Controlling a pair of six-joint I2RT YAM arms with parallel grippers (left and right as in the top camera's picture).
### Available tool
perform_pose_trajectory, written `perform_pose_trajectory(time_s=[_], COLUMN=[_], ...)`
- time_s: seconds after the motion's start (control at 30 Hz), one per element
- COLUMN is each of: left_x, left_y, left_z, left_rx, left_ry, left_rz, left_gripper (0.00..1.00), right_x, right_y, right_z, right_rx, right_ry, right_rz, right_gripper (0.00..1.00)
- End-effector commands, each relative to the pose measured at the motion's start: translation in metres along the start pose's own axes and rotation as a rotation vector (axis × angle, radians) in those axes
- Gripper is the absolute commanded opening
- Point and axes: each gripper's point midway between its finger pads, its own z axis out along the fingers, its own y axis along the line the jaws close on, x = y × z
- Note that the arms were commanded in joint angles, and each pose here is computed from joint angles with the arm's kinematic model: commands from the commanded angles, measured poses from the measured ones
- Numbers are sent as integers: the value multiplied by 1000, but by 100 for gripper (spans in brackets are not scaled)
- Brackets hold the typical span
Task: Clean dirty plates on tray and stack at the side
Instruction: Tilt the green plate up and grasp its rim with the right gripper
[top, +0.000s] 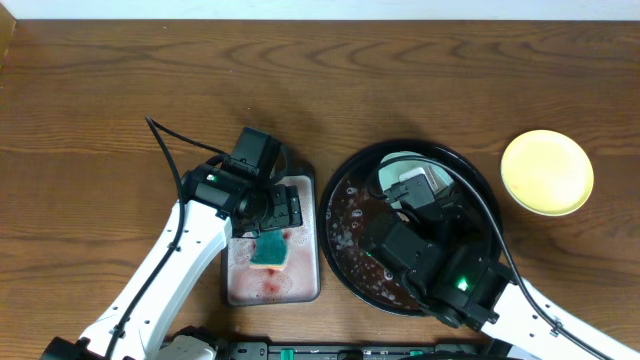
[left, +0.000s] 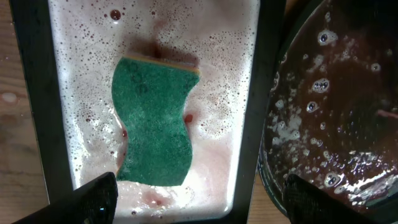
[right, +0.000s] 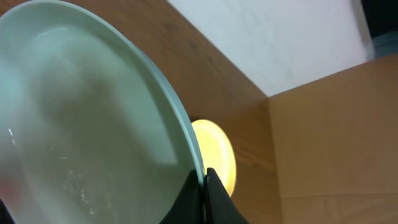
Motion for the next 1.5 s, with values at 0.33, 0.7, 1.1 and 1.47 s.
perform_pose_trajectory(time_s=[0.33,0.7,1.1,1.47], left_x=[-5,-5,-5,-4], left_y=[-3,-3,-3,-3], left_z=[-5,-5,-5,-5], left_rx=[12,12,12,12], left_ry=[-14,-14,-15,-15], left_rz=[8,7,8,8], left_gripper=[85,85,85,85], right_x=[-6,-6,-6,-8], right_y=[-21,-21,-21,-28], right_z=[-6,-5,-6,-6], right_rx=[112,111,113,152], right_ry=[-36,-36,-35,-36], right_rz=[-20,-19,-42,-96], right_gripper=[1,1,1,1])
